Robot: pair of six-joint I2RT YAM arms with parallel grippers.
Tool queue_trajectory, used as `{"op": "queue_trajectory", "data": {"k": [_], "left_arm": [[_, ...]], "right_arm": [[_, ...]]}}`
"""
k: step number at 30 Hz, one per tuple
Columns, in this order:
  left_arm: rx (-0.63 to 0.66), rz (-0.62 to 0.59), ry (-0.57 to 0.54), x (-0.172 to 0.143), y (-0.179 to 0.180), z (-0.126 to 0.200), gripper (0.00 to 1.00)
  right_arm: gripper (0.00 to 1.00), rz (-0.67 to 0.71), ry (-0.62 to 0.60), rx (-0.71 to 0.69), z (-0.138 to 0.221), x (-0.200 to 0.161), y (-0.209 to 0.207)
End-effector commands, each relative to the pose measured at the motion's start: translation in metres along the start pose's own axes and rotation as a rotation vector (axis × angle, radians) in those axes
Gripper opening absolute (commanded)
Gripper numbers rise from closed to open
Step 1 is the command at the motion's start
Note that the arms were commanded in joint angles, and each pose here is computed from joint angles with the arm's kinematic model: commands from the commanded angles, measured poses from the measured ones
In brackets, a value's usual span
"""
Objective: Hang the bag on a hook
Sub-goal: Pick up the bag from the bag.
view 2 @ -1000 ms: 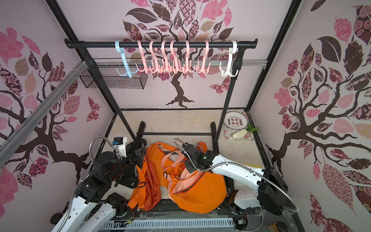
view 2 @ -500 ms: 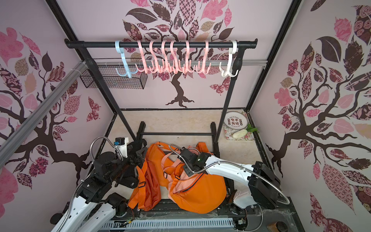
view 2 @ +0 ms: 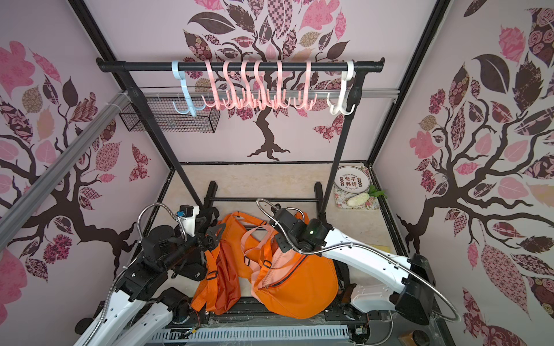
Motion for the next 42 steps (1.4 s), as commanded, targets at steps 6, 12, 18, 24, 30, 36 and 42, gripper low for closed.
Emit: {"op": "queue_trajectory", "data": {"k": [6, 12, 18, 24, 30, 36, 42], "left_arm": [[-0.269, -0.176, -0.095, 0.043, -0.05, 0.023, 0.94], [-0.473, -0.204, -0.176, 0.074, -0.081, 0.038, 0.94], [-0.589, -0.209, -0.154, 0.09, -0.107, 0.024, 0.92], [-0.65, -0.239, -0.164, 0.104, -0.138, 0.009, 0.91], [-0.723, -0.212, -0.174, 0.129, -0.164, -0.005, 0.87], [-0.771, -0.233, -0.169, 0.137, -0.188, -0.008, 0.86], [-0.73, -0.222, -0.103, 0.13, -0.196, -0.032, 0.79]], "right_arm": [[0.0, -0.017, -0.217, -0.056, 0.082, 0.03, -0.025], [0.0, -0.054, -0.388, -0.086, 0.142, 0.06, -0.04], [0.0, -0.081, -0.483, -0.101, 0.182, 0.077, -0.05], [0.0, -0.096, -0.529, -0.077, 0.204, 0.086, -0.054], [0.0, -0.099, -0.544, -0.09, 0.212, 0.09, -0.057], [0.0, -0.108, -0.553, -0.116, 0.215, 0.091, -0.059], [0.0, -0.12, -0.564, -0.141, 0.219, 0.091, -0.062]]}}
Point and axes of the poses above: each gripper's point midway between its finger pads, its own z axis back along the fingers, its own y axis along the line the jaws close on, x = y × z, the point moved 10 cm from there along z, back along the fingers, and after that the axes turned 5 degrees about z, right-handed, at the moved point
